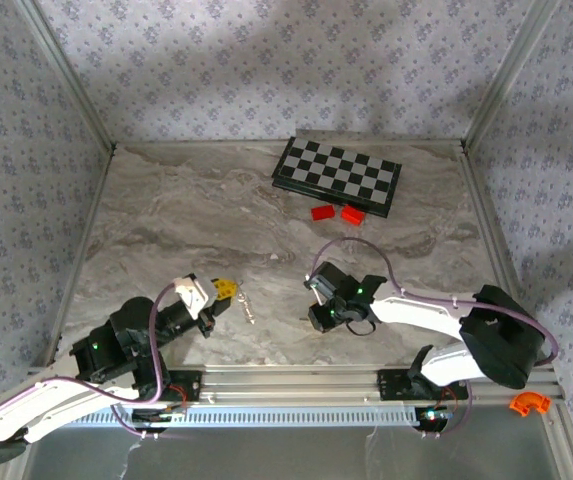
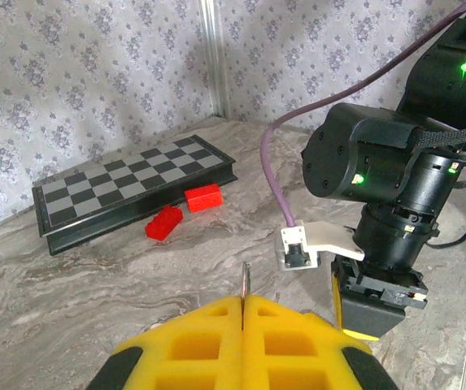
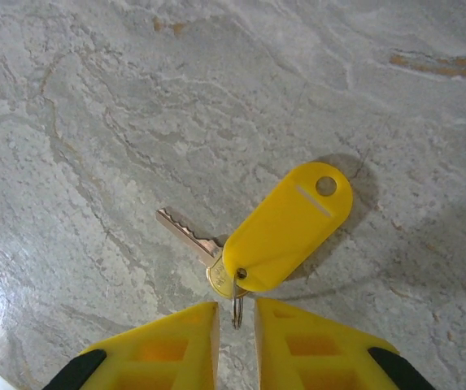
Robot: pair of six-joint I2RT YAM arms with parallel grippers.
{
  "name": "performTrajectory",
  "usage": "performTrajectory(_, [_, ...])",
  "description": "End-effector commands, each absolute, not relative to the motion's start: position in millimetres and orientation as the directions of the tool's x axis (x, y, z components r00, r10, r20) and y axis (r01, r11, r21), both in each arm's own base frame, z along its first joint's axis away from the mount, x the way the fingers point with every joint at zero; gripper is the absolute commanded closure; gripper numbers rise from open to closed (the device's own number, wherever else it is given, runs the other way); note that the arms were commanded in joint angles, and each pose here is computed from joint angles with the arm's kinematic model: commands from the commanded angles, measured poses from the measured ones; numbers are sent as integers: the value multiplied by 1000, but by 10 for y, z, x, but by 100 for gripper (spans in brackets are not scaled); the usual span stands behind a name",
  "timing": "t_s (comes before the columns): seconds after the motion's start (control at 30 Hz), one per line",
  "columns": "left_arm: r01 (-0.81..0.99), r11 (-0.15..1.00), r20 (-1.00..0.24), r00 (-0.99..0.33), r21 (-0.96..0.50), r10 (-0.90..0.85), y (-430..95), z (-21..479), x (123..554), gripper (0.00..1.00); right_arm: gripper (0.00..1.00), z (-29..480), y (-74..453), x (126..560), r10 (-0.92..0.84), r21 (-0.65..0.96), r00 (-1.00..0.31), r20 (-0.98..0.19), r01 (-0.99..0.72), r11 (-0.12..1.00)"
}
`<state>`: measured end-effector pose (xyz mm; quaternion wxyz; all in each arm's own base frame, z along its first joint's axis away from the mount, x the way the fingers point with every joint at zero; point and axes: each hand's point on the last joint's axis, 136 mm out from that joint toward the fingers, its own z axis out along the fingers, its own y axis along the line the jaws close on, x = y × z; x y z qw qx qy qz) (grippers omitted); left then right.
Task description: Put the keys on the keyring
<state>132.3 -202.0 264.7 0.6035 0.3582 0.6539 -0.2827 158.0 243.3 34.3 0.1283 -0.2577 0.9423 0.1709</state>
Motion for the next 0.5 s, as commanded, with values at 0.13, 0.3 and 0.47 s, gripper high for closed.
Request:
performTrajectory(0.13, [815, 577, -997, 23, 59, 69, -2008, 2821, 1293, 100, 84, 395, 2500, 1624, -458, 250, -820, -344, -550, 797])
performTrajectory(0.3, [816, 576, -998, 24, 57, 65, -2003, 2828, 1287, 100, 84, 396, 2505, 1625, -463, 246, -818, -342, -554, 796])
performTrajectory(0.47, [816, 575, -998, 25, 57, 62, -2000, 2835, 1284, 100, 83, 380, 2502, 1625, -467, 242, -818, -336, -554, 796])
